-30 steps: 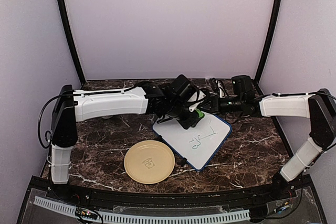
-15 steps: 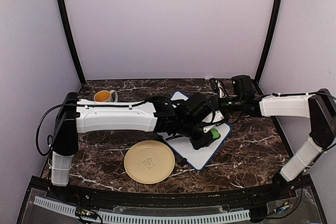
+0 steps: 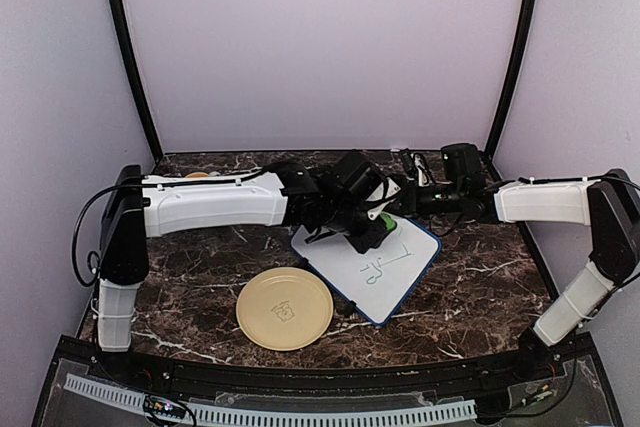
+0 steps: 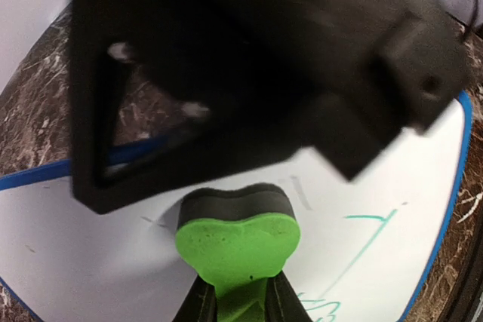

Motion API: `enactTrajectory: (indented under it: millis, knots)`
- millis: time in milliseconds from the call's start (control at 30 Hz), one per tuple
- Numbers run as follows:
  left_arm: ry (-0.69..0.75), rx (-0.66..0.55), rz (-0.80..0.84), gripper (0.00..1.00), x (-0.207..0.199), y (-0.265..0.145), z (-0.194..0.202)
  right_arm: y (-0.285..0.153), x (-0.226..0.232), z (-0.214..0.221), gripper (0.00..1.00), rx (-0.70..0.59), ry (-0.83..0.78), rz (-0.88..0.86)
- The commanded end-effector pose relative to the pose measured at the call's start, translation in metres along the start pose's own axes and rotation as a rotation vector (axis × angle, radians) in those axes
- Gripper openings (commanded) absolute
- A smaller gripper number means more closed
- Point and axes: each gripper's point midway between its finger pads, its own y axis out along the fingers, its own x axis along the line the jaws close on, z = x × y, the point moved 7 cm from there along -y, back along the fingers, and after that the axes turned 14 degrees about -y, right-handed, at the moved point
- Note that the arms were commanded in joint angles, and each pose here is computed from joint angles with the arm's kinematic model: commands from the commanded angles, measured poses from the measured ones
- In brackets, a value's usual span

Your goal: Erase the whiteboard

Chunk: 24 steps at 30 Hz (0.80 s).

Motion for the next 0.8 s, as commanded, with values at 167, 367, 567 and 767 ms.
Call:
enactTrajectory:
  millis: [167, 367, 567, 767]
  knots:
    - [0.008, -0.05, -0.022, 0.02, 0.011, -0.012, -0.009, 0.001, -0.002, 0.004, 0.0, 0.012, -0.014, 0.018]
    - [0.148, 0.004, 0.036, 0.02, -0.033, 0.003, 0.013, 0.002, -0.004, 0.003, 0.0, 0.013, -0.004, 0.021]
    - [0.212, 0.087, 0.035, 0.02, -0.045, 0.01, 0.041, 0.002, -0.005, 0.003, 0.0, 0.014, 0.004, 0.028]
    - [0.27, 0.118, 0.001, 0.02, -0.053, 0.015, 0.046, 0.004, -0.007, 0.005, 0.0, 0.014, 0.011, 0.023]
